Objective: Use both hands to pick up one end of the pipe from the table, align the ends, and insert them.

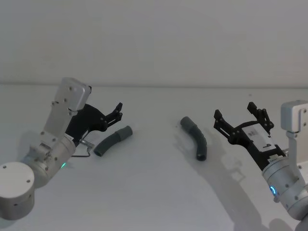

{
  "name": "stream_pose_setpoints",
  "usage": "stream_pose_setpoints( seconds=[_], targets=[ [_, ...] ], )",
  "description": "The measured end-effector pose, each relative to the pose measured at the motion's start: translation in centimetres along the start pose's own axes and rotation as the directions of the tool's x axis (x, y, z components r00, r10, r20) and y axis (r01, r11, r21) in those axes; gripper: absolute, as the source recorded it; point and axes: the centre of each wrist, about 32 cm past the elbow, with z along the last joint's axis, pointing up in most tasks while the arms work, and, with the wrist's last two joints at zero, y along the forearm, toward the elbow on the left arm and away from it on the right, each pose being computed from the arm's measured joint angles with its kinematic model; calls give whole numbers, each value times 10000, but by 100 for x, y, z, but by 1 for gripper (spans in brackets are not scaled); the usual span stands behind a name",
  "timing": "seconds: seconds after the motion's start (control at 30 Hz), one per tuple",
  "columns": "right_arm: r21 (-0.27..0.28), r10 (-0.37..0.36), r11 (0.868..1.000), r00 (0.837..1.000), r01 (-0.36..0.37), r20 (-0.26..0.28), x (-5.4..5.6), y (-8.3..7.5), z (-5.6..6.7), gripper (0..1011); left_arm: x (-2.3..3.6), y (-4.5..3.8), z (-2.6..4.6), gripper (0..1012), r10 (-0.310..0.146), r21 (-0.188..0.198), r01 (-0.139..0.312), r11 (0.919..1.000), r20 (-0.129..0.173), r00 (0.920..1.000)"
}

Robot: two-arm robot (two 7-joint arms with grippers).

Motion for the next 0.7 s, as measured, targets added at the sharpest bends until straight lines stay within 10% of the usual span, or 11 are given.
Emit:
stream_pose_setpoints(
  seconds=[0.4,0.7],
  targets=[
    [0,-1,10000,10000,1,0,0,0,0,1001,212,-34,137,1001,-807,1256,810,9888,-72,9967],
    [-1,1,10000,10000,-1,0,0,0,0,1002,445,-110,254,1001,-1968,2411,1966,9504,-232,9802]
  ],
)
